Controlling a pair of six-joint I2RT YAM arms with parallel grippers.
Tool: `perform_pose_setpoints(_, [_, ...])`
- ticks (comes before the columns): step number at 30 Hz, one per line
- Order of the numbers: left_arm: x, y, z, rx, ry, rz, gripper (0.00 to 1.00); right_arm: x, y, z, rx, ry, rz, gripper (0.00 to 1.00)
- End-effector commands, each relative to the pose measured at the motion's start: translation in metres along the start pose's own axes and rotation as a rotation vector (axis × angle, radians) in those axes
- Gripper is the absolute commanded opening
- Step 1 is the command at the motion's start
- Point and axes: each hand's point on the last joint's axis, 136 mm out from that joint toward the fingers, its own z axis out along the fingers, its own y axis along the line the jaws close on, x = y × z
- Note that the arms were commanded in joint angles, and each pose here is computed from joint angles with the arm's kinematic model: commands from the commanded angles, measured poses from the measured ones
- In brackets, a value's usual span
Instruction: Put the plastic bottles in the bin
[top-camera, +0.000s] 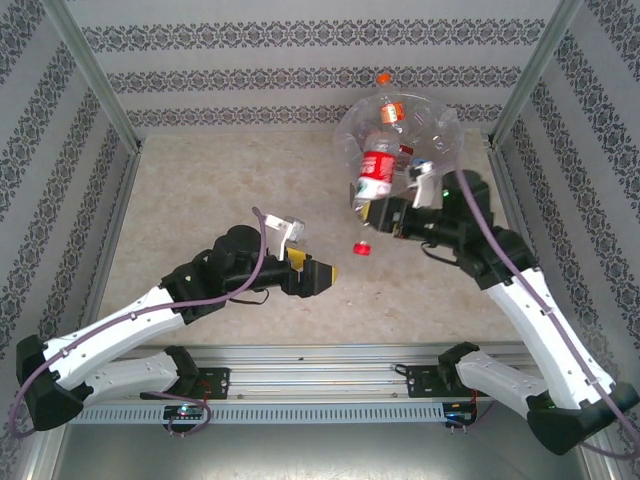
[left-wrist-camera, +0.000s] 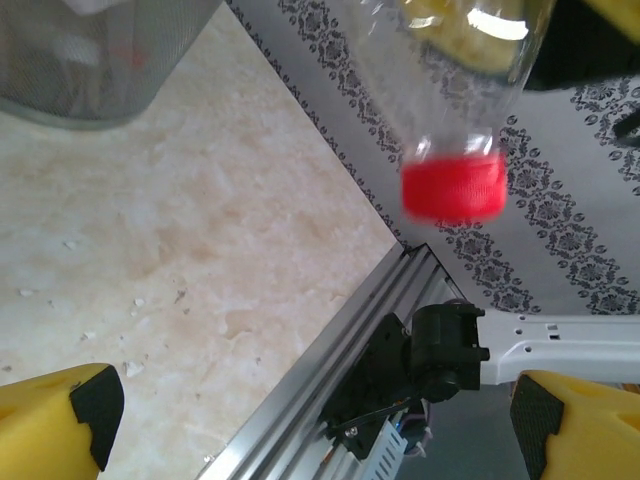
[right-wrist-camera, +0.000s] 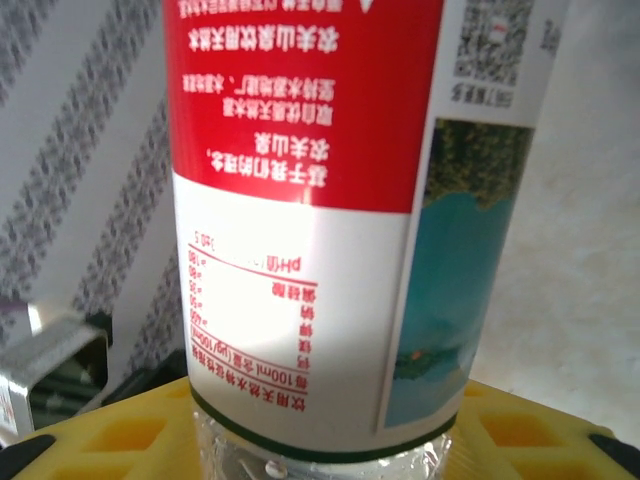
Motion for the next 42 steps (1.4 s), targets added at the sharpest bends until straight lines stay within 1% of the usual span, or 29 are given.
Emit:
perform_pose_setpoints(1, [-0.002, 0.002, -0.006, -0.05, 0.007, 0.067, 1.0, -0.017, -0.002, -0.021, 0.008, 0.014, -0.027, 0.5])
perform_pose_setpoints(4, [-0.002, 0.004, -0.003, -0.058, 0.016, 0.068, 1.0, -0.049, -0.013, -0.027, 0.019, -0.026, 0.031, 0.5])
perform_pose_setpoints(9, [-0.002, 0.007, -0.002, -0.076, 0.027, 0.063, 1.0, -0.1, -0.034, -0.022, 0.029, -0.083, 0.126, 0.5])
perform_pose_setpoints(12, [-0.002, 0.01, -0.002, -0.095, 0.031, 0.063, 1.0, -0.122, -0.046, -0.015, 0.063, -0.103, 0.157, 0.5])
perform_pose_setpoints(16, [-0.002, 0.012, -0.003, -0.107, 0.033, 0.062, 1.0, -0.142, -0.067, -0.001, 0.1, -0.107, 0.219, 0.51])
perform_pose_setpoints(23, [-0.001, 0.018, -0.002, -0.129, 0.04, 0.055, 1.0, -0.158, -0.093, 0.024, 0.126, -0.066, 0.269, 0.53])
perform_pose_setpoints(29, [0.001, 0.02, -0.001, -0.13, 0.041, 0.042, 1.0, -0.157, -0.112, 0.035, 0.177, -0.012, 0.278, 0.55])
perform_pose_setpoints(31, [0.0, 0.021, -0.002, -0.131, 0.039, 0.04, 1.0, -0.156, -0.116, 0.035, 0.202, 0.001, 0.278, 0.58])
perform_pose_setpoints(34, [0.002, 0.023, -0.001, -0.134, 0.038, 0.035, 1.0, -0.157, -0.118, 0.032, 0.218, 0.004, 0.274, 0.66])
perform_pose_setpoints(37, [0.002, 0.023, -0.001, -0.134, 0.037, 0.031, 1.0, -0.158, -0.119, 0.028, 0.244, 0.005, 0.267, 0.7])
perform_pose_setpoints(39, [0.002, 0.024, -0.001, -0.134, 0.035, 0.029, 1.0, -0.159, -0.121, 0.025, 0.262, 0.006, 0.264, 0.74])
perform_pose_setpoints(42, [0.002, 0.023, -0.001, -0.133, 0.034, 0.03, 1.0, -0.163, -0.122, 0.019, 0.28, -0.006, 0.258, 0.76])
